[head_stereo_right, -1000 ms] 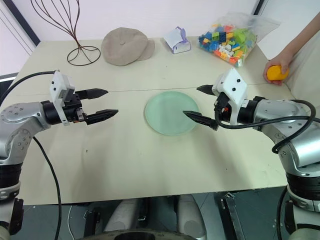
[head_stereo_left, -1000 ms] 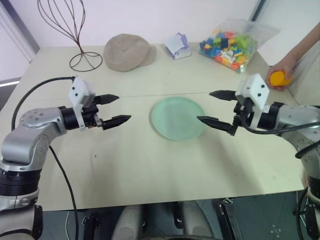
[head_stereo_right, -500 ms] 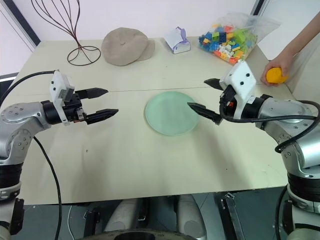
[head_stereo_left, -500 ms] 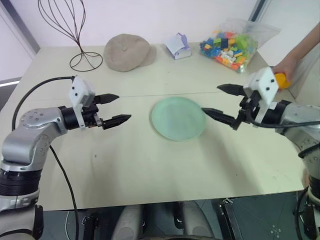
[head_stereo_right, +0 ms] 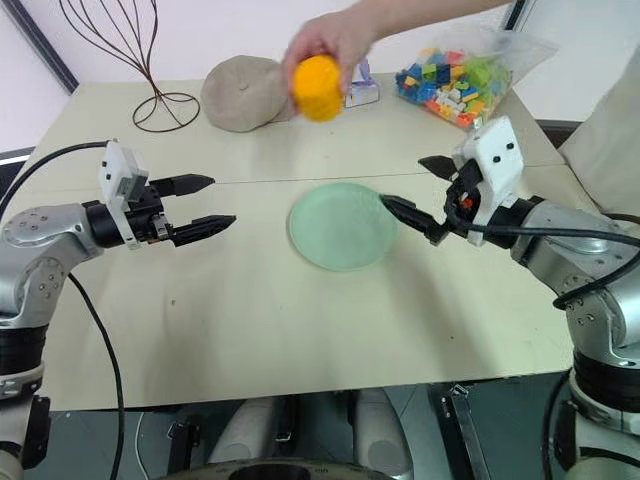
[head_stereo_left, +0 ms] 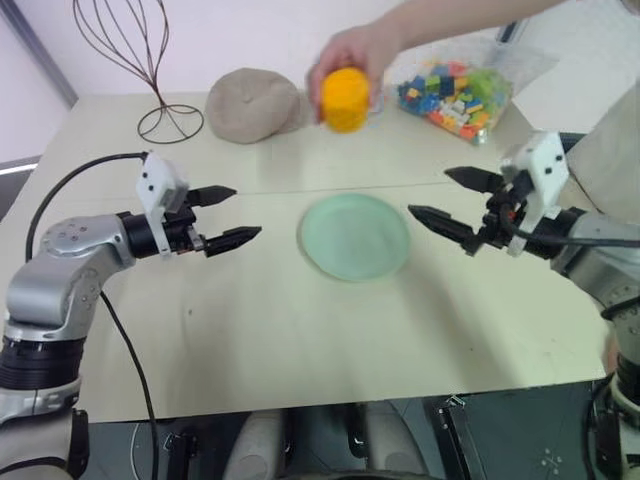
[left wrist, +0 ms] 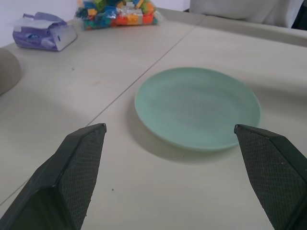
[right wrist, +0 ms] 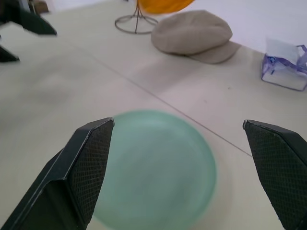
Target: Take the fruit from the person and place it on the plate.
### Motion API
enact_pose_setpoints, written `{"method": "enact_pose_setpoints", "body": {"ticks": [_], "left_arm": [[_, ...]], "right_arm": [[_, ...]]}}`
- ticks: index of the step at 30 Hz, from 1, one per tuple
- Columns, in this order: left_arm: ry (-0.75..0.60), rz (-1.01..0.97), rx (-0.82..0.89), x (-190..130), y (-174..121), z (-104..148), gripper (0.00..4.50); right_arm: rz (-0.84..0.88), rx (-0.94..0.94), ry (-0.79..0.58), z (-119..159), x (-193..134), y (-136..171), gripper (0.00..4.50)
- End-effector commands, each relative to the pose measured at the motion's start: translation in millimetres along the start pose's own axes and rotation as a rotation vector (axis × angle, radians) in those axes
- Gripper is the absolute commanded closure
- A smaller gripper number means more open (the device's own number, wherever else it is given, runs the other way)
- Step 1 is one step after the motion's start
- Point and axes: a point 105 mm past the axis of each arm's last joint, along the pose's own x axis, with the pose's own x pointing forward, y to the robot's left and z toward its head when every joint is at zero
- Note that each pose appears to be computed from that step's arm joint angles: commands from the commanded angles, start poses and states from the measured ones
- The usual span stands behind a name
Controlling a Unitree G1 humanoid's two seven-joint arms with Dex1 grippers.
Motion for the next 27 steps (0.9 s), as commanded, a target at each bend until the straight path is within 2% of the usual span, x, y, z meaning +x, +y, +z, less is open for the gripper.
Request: {"method": "enact_pose_setpoints", "body": {"ticks": [1,6,10,14,18,23,27], "left_arm": [[-0.030,0.013,0.052,0,2,13,0.00],[-0.039,0.024,0.061,2,3,15,0.00],[-0.037,0.032,0.064,2,4,14,0.00],[-0.040,0.037,0.068,2,4,16,0.00],[-0.043,0.039,0.074,3,4,17,0.00],[-0.045,0.039,0.078,5,3,19,0.00],[-0.047,0.040,0.081,5,3,20,0.00]], "right_arm": [[-0.020,0.028,-0.074,18,10,7,0.09],[-0.029,0.034,-0.094,21,23,15,0.09],[-0.003,0.148,-0.115,21,34,25,0.09],[-0.009,0.376,-0.104,15,47,27,0.09],[0.028,0.750,-0.213,29,59,28,0.09],[0.074,0.922,-0.219,41,62,37,0.09],[0.097,0.971,-0.198,46,63,46,0.09]]}}
